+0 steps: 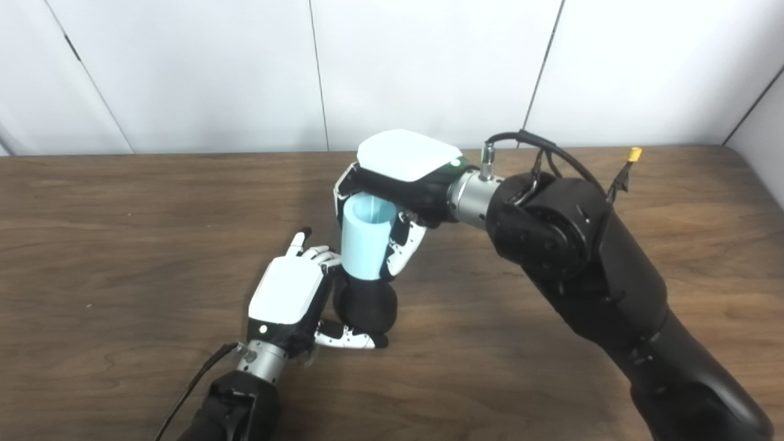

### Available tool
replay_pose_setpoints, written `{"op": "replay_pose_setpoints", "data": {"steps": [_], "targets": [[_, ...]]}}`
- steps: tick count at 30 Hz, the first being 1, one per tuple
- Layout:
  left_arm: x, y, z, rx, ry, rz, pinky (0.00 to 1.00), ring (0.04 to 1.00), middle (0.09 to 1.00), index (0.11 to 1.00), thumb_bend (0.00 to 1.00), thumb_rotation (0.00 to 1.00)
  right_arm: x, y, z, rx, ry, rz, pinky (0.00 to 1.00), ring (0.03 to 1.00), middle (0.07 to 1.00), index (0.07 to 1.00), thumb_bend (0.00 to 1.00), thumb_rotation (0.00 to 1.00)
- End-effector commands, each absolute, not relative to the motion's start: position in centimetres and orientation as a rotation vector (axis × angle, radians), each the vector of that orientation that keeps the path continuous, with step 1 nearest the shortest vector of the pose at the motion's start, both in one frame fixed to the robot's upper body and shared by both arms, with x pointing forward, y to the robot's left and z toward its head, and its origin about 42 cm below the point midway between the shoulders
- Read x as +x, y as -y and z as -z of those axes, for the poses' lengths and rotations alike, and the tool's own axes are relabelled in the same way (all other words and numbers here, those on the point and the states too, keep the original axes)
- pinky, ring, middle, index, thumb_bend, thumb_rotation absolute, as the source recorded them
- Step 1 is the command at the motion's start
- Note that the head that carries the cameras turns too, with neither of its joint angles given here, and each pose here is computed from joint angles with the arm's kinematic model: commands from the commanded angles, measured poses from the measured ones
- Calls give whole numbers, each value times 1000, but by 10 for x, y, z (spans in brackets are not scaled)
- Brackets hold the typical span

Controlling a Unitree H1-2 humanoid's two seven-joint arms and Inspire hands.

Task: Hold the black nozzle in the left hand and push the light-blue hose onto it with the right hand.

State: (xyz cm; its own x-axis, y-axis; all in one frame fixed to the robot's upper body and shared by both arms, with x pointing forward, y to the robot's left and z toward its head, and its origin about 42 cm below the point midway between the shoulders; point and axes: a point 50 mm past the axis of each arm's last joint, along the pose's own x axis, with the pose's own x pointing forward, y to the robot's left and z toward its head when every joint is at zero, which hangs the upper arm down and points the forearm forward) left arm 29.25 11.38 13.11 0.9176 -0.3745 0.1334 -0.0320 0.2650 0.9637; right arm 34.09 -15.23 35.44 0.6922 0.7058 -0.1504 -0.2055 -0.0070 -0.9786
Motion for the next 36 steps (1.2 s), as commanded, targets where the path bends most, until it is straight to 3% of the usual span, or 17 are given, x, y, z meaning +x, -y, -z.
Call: {"op": "replay_pose_setpoints", "data": {"steps": [1,18,36], "targets": [[286,-112,-128,1305,368,270,1000,799,687,483,524,52,339,152,-355,-1426,465,-786,274,395,530,508,491,0],[286,-112,-128,1306,367,271,1000,799,686,483,524,52,338,151,-382,-1403,556,-736,267,370,488,544,487,0],[287,-112,-127,1307,366,276,1000,801,688,483,524,52,332,161,-426,-1355,665,-606,282,388,510,524,492,0]]}}
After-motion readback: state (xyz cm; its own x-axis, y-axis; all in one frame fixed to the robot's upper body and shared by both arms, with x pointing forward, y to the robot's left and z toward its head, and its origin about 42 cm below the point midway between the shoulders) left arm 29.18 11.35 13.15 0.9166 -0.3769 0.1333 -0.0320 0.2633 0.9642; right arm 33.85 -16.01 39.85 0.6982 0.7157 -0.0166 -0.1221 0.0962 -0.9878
